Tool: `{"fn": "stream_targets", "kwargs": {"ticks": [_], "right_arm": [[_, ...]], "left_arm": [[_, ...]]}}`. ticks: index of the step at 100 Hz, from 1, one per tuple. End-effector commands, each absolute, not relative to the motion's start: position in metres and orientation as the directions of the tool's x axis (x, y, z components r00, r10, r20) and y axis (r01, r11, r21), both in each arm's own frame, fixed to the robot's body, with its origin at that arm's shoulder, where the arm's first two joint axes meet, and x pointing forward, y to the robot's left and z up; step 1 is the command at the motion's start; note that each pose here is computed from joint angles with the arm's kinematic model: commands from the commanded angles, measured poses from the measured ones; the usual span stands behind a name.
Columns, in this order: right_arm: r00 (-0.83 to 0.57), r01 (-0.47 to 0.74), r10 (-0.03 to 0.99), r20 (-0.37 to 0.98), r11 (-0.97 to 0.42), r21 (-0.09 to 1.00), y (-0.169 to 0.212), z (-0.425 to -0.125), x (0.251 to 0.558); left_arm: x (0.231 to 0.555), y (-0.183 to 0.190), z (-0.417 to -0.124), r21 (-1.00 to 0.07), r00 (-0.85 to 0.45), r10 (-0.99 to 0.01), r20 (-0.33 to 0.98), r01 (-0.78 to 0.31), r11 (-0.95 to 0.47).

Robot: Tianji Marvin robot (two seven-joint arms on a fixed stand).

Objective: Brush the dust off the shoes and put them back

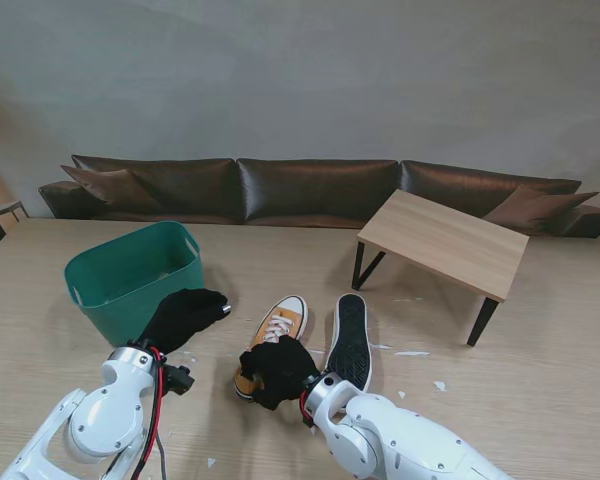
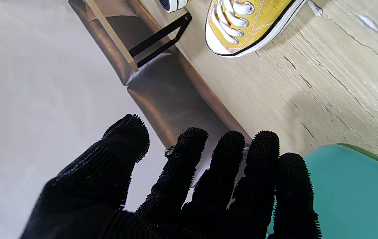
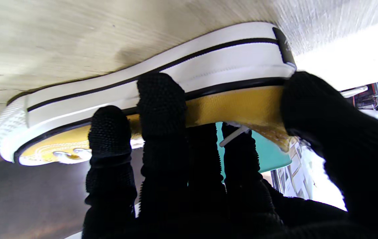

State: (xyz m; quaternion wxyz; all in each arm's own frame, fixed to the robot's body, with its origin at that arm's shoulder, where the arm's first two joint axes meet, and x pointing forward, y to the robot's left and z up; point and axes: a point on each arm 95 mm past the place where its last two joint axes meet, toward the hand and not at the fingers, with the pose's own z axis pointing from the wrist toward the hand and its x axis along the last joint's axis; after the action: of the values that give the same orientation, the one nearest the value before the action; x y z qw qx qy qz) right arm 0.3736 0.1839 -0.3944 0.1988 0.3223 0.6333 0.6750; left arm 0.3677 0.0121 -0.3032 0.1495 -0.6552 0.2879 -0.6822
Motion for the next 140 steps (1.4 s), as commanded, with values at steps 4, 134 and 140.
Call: {"fn": "stream_targets", "kwargs": {"ticks": [4, 134, 140], "right_arm": [[-0.701, 0.158, 0.681, 0.211, -0.140, 0.977, 0.183, -0.394, 0.368], [-0.458, 0.151, 0.721, 0.520, -0.513, 0.845, 0.089, -0.302, 0.376], [-0.437, 0.145, 0.727, 0.530, -0.524, 0.839, 0.078, -0.304, 0.373]], "left_arm": [[0.365, 0.010, -0.304, -0.582, -0.097, -0.574, 0.813, -0.195, -0.790], [0.358, -0.006, -0.298, -0.589, -0.149, -0.573, 0.806, -0.299, -0.751], [0.356, -0.007, -0.298, -0.594, -0.151, -0.578, 0.802, -0.310, -0.743]]}}
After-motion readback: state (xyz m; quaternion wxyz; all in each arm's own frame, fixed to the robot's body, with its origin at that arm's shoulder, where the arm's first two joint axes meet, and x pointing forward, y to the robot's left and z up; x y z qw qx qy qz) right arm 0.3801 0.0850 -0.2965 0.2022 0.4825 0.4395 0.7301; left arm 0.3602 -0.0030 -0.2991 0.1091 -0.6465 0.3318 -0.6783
